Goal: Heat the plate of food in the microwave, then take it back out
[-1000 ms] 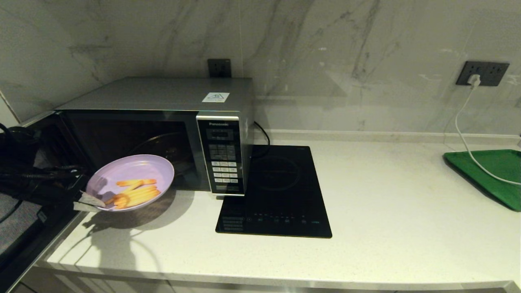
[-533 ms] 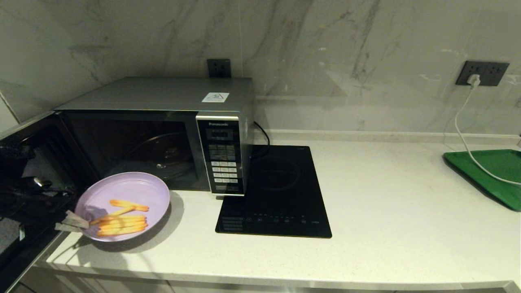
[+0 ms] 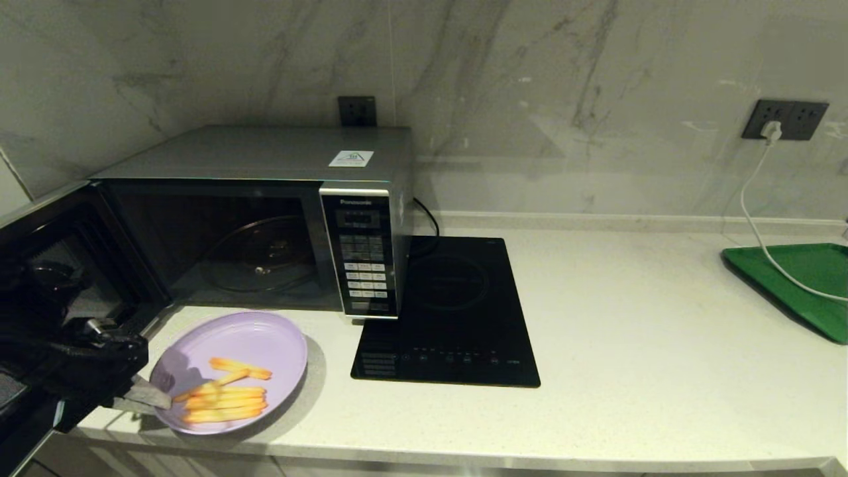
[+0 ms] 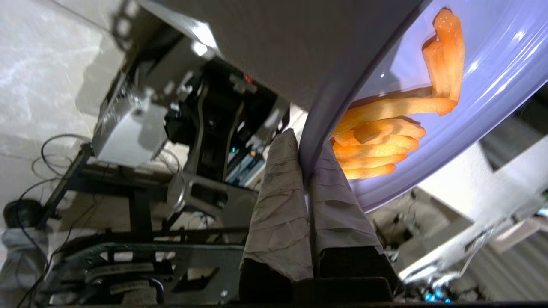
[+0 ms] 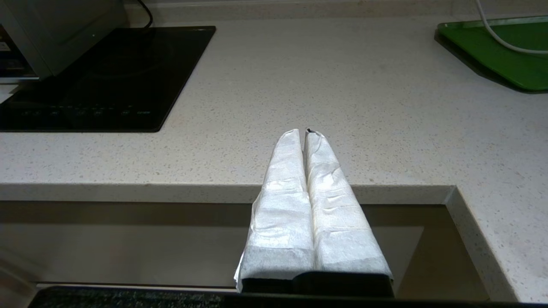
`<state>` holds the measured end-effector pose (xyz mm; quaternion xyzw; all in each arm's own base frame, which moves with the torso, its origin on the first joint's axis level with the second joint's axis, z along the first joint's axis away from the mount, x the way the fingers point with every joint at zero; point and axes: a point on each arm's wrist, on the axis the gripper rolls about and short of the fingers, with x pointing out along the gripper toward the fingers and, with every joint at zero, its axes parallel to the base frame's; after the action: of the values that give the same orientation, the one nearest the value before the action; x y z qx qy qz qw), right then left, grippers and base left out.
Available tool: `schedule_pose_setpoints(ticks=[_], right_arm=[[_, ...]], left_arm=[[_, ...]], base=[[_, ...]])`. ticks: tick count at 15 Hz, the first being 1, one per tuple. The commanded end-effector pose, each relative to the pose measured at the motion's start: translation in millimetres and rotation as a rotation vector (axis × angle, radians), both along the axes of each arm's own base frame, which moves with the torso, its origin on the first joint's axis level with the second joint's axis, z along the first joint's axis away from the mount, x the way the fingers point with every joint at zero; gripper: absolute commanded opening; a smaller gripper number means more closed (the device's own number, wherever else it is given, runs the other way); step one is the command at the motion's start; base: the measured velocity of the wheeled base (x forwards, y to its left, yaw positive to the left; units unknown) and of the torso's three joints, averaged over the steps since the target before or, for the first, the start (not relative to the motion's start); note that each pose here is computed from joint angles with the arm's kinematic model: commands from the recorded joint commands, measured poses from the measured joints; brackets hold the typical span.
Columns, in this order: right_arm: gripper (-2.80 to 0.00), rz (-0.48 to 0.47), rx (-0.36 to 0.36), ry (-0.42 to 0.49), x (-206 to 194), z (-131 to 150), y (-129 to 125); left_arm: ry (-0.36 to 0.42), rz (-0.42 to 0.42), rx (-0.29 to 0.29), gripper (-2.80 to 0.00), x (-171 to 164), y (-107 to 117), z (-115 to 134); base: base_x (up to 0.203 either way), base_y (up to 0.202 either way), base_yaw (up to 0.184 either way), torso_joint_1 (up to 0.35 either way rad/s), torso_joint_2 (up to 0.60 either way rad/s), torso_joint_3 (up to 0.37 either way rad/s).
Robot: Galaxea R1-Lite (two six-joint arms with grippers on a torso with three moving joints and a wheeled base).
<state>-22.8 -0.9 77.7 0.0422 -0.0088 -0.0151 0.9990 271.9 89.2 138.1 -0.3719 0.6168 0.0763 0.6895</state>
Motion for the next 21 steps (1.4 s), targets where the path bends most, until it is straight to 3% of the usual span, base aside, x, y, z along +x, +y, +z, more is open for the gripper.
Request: schedule_pose_setpoints(ticks=[1,6,13,17,21], right_arm=[[-2.8,0.002,0.0,-0.001,0.0,0.0,0.0],[-2.8,0.001,0.0,-0.001,0.0,0.0,0.0],[-2.8,0.001,0.0,-0.001,0.0,0.0,0.0],[-2.8,0.002,0.0,-0.001,0.0,0.0,0.0],[-2.8,0.001,0.0,-0.001,0.0,0.0,0.0]], left_arm=[[0.017,-0.064,-0.013,-2.8,-3.6,-21.7,-0.1],[0.008,-0.183,-0.011,-2.8,1.2,-57.9,2.5],[-0.005,-0.287,-0.021,-2.8,0.0,-112.1,10.0],[-0.033,-0.346,-0.034,-2.8,6.3,-156.2,5.3],[-0.007,-0.379,-0.062,-2.8,7.0,-204.1,-2.3]], base=[[0.0,0.0,0.0,0.0,0.0,0.0],[0.0,0.0,0.0,0.0,0.0,0.0],[0.0,0.0,0.0,0.0,0.0,0.0],[0.0,0.0,0.0,0.0,0.0,0.0],[0.0,0.0,0.0,0.0,0.0,0.0]])
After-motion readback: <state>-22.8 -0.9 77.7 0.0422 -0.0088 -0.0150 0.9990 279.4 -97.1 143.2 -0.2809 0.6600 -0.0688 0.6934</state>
